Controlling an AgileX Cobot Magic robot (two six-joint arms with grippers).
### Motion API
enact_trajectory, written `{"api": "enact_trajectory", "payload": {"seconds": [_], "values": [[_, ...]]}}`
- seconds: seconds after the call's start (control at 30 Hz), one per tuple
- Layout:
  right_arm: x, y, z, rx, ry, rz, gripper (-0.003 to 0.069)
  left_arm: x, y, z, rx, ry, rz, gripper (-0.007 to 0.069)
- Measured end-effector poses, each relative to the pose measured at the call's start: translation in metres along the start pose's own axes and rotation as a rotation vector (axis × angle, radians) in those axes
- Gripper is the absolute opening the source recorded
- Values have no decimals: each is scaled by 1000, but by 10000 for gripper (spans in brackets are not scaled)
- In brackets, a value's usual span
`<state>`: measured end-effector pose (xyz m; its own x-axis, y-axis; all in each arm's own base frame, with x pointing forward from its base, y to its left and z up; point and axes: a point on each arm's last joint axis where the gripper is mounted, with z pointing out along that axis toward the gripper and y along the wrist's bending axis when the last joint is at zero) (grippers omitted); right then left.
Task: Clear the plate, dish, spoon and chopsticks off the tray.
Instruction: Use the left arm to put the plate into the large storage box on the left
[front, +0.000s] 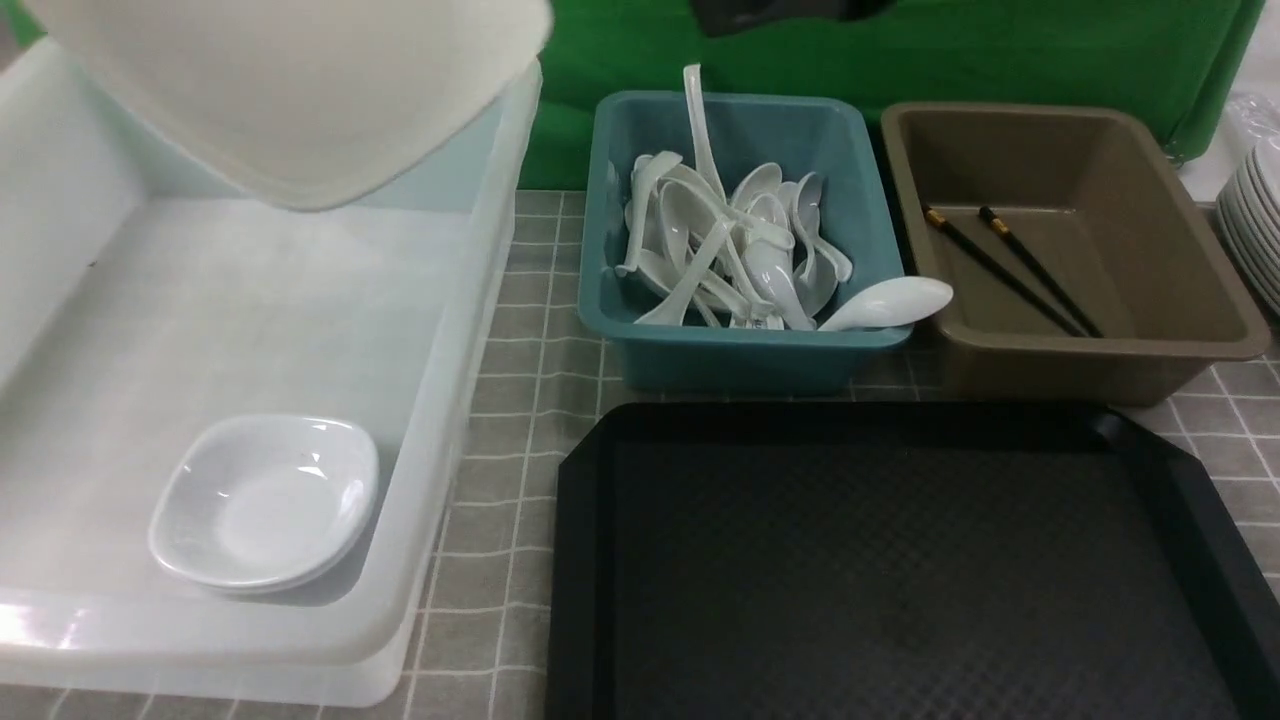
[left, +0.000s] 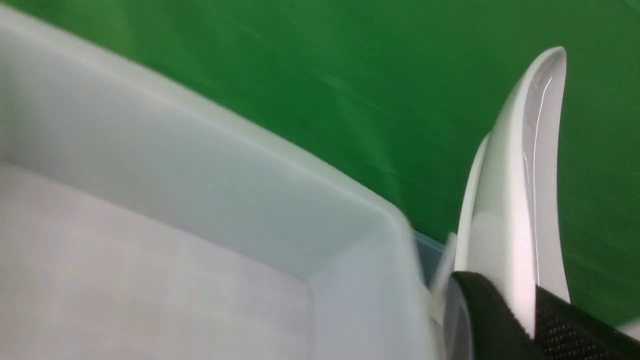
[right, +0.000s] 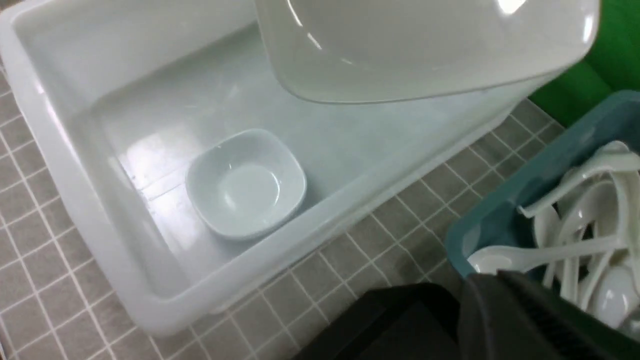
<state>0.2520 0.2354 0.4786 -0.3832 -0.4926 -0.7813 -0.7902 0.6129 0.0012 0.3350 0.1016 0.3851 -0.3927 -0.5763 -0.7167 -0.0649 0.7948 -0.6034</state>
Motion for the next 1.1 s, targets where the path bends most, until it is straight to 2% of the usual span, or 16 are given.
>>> {"api": "enact_trajectory", "payload": {"seconds": [0.1, 0.27, 0.5, 0.7, 0.8, 0.9, 0.93, 1.07, 1.1], "values": [[-16, 4, 38, -12, -17, -21, 28, 23, 39, 13, -124, -66, -66, 25], [-28, 3, 74, -15, -42, -18, 27, 53, 72, 41, -199, -22, -128, 25], [-28, 7, 89, -27, -29, -22, 27, 76, 104, 74, -254, 55, -203, 25], [-30, 7, 89, -25, -49, -23, 27, 81, 114, 80, -283, 60, -225, 55], [-31, 7, 89, -24, -54, -23, 27, 81, 113, 80, -283, 59, -236, 100], [-31, 7, 88, -23, -59, -23, 27, 83, 115, 79, -308, 80, -228, 235], [-31, 7, 88, -23, -59, -23, 27, 84, 115, 79, -308, 84, -227, 243], [-31, 7, 88, -22, -59, -23, 28, 89, 120, 76, -368, 150, -178, 407], [-31, 7, 88, -22, -57, -24, 28, 90, 121, 76, -375, 164, -172, 419]]}}
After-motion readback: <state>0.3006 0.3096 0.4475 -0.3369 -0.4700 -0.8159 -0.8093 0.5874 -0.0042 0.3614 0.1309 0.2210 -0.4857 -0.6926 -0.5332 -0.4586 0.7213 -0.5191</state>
